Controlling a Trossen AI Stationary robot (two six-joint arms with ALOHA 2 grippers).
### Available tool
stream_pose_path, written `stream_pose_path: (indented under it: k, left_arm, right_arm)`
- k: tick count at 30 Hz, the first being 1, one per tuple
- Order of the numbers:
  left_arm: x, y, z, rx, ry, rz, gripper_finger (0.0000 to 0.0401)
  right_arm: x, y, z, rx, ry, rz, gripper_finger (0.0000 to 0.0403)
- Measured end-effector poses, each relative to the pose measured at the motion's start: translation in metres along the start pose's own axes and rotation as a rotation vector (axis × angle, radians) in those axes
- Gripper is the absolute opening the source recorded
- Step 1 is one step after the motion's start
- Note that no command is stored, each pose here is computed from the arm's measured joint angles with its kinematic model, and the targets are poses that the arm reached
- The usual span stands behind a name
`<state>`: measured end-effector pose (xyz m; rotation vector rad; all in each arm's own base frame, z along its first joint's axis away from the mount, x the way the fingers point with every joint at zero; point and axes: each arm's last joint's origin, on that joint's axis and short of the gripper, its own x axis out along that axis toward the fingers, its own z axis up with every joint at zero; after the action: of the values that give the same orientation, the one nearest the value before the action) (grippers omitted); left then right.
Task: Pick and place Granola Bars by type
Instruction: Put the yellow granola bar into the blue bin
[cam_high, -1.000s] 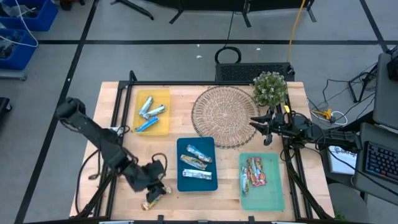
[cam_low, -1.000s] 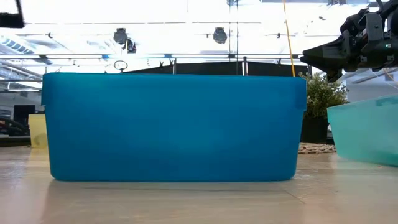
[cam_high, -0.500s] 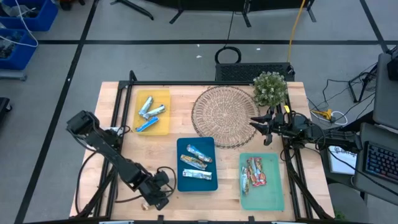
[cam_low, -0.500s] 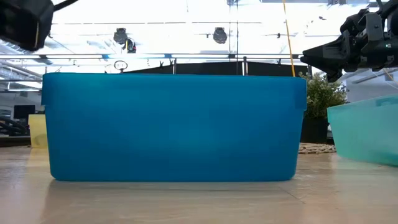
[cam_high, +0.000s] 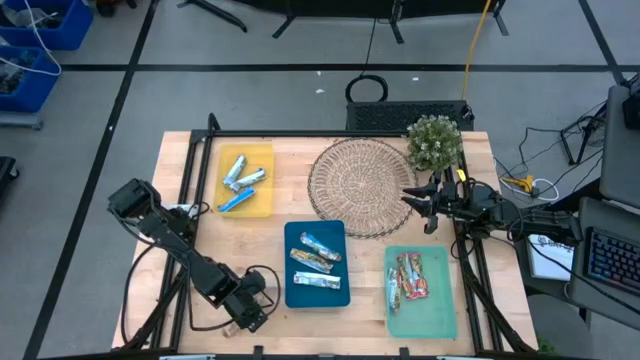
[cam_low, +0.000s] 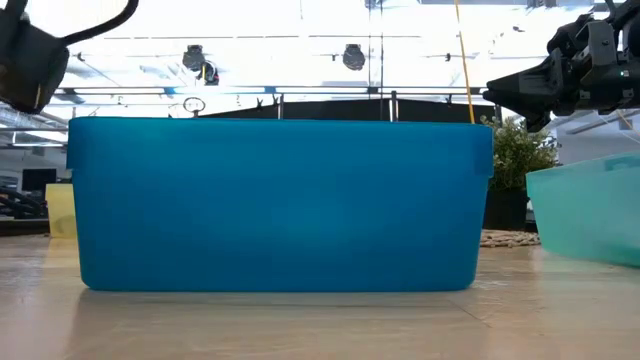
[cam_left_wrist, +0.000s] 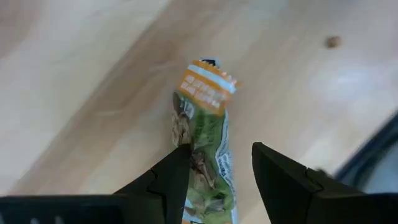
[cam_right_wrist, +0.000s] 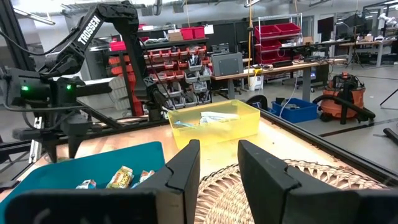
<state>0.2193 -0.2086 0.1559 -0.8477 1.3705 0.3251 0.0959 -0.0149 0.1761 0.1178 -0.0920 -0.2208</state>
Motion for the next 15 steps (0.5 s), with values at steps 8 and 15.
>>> stream_pose_path:
  k: [8, 15]
  left_arm:
    - [-0.001, 0.012, 0.003, -0.058, 0.001, 0.118, 0.0179]
    - [-0.002, 0.020, 0.007, -0.080, -0.006, 0.208, 0.0179]
  right_arm:
    - [0.000, 0.000, 0.000, 0.000, 0.000, 0.000, 0.0100]
    - [0.000, 0.000, 0.000, 0.000, 0.000, 0.000, 0.0100]
